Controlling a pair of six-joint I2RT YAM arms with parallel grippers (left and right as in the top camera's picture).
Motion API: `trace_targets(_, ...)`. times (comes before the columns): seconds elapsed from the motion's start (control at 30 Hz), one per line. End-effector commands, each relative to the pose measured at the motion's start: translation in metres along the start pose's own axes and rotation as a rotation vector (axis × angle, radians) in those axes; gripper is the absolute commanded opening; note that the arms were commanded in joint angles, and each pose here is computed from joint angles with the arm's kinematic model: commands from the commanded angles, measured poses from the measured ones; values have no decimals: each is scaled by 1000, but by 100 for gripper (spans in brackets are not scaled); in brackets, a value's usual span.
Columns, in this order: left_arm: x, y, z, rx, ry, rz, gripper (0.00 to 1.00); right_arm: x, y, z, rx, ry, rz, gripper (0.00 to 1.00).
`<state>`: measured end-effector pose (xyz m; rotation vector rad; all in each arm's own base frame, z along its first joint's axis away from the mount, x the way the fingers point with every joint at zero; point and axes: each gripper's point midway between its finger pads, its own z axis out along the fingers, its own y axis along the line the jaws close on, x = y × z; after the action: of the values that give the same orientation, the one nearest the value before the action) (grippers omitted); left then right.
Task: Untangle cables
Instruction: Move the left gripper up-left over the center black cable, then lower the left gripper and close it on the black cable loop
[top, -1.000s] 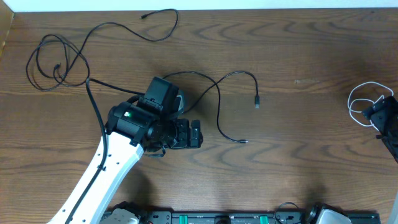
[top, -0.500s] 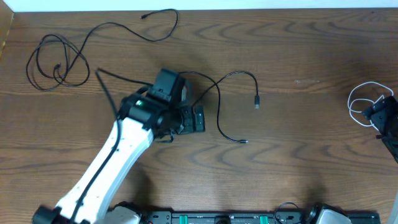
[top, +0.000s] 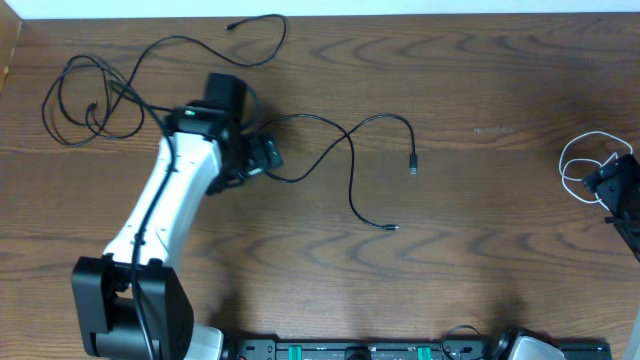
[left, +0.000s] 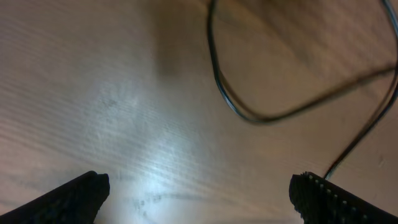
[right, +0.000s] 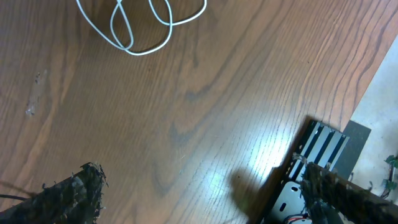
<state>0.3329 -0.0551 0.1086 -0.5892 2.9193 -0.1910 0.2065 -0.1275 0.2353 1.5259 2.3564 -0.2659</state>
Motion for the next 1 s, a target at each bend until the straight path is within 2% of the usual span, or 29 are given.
trace_targets(0.0,-14,4,10,12,5,-13,98,-2,-2,0,8,-7,20,99)
trace_targets(0.23,-52,-13,43,49,-92,-1,97,-2,-2,0,8,-7,20,99)
trace_targets(0.27,-59,-12,47,36,-115,-1,97,-2,-2,0,8,-7,20,99)
trace_targets(0.37,-77,0,57,-43,-186,-8,89,-2,-2,0,8,-7,20,99)
trace_targets(0.47,-87,9,68,-103,-220,-12,87,-2,-2,0,8,-7,20,99)
trace_targets(0.7,-87,13,100,-128,-188,-7,67,-2,-2,0,8,-7,20,99)
trace_targets(0.83,-83,15,109,-140,-166,3,64,-2,-2,0,8,-7,20,99)
trace_targets(0.97,-80,11,113,-146,-155,78,64,-2,-2,0,8,-7,20,99)
